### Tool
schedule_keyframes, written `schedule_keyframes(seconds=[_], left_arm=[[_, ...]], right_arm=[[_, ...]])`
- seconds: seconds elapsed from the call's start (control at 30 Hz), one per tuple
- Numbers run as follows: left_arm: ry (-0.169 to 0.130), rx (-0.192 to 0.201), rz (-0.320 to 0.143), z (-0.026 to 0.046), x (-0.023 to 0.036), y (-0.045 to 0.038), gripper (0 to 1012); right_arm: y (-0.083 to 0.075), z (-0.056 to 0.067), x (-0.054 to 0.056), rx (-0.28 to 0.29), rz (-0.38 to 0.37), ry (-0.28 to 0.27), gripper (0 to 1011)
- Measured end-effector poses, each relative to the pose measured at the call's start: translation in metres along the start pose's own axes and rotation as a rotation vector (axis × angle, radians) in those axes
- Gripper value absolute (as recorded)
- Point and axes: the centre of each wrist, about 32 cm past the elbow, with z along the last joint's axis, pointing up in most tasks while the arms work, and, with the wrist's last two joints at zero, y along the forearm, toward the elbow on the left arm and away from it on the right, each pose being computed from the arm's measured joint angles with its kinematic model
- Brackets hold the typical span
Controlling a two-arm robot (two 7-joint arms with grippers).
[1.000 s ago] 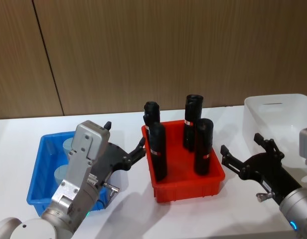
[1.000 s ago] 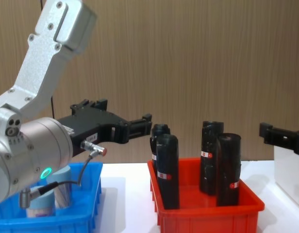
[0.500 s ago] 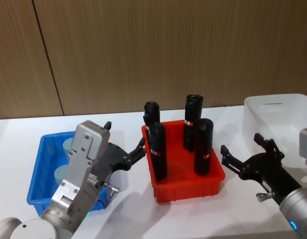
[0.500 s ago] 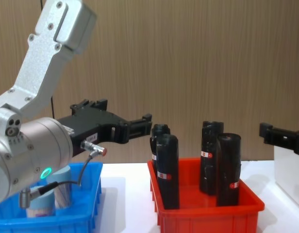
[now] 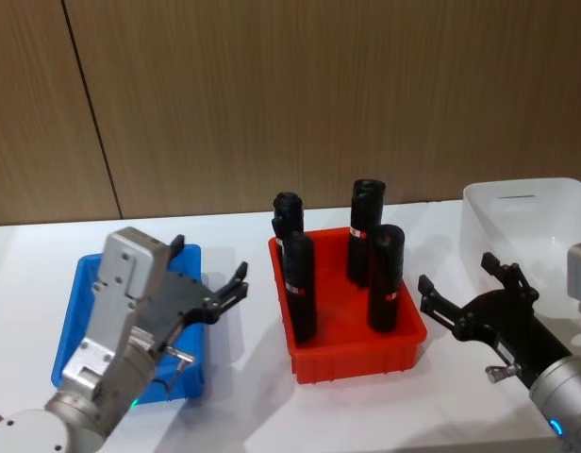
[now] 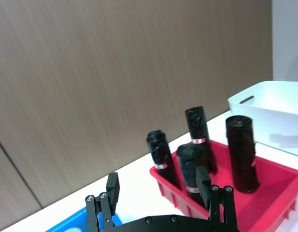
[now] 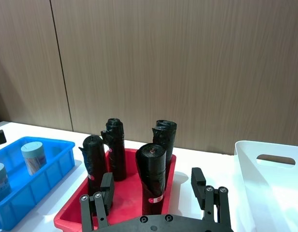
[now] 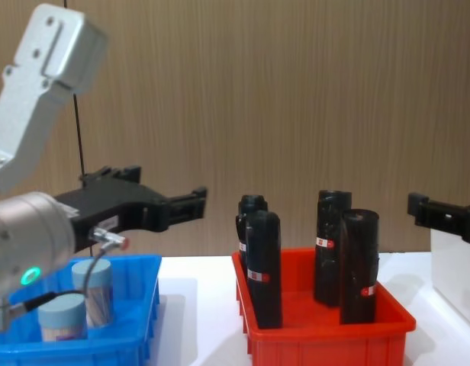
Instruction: Pick the cotton swabs from the blue box and place them into the white box.
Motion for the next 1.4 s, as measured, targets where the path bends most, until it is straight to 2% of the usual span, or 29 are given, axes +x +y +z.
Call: schedule_keyframes(seconds=[0.27,0.43,0.6,0.9,0.93,0.97,1.07,1.17,1.4], left_arm=[[0.040,0.053,0.043,-0.0064,0.0164,-0.0008,1004],[0.070,0.083,0.068,-0.0091,0.0219,-0.0046,1004],[0.102,0.116,0.089,-0.0105,0.0258,-0.0092,1004],[0.176,0.214,0.130,-0.0108,0.0331,-0.0222,1004],[0.176,0.214,0.130,-0.0108,0.0331,-0.0222,1004],[0.190,0.233,0.138,-0.0107,0.0341,-0.0243,1004],[0.206,0.254,0.150,-0.0108,0.0354,-0.0267,1004],[0.235,0.286,0.177,-0.0113,0.0370,-0.0305,1004],[0.290,0.331,0.225,-0.0135,0.0378,-0.0330,1004]], right_arm=[[0.000,0.000,0.000,0.000,0.000,0.000,1002],[0.000,0.000,0.000,0.000,0.000,0.000,1002],[0.000,0.000,0.000,0.000,0.000,0.000,1002],[0.000,0.000,0.000,0.000,0.000,0.000,1002],[0.000,0.000,0.000,0.000,0.000,0.000,1002],[0.000,0.000,0.000,0.000,0.000,0.000,1001],[0.000,0.000,0.000,0.000,0.000,0.000,1002],[0.000,0.000,0.000,0.000,0.000,0.000,1002],[0.000,0.000,0.000,0.000,0.000,0.000,1002]])
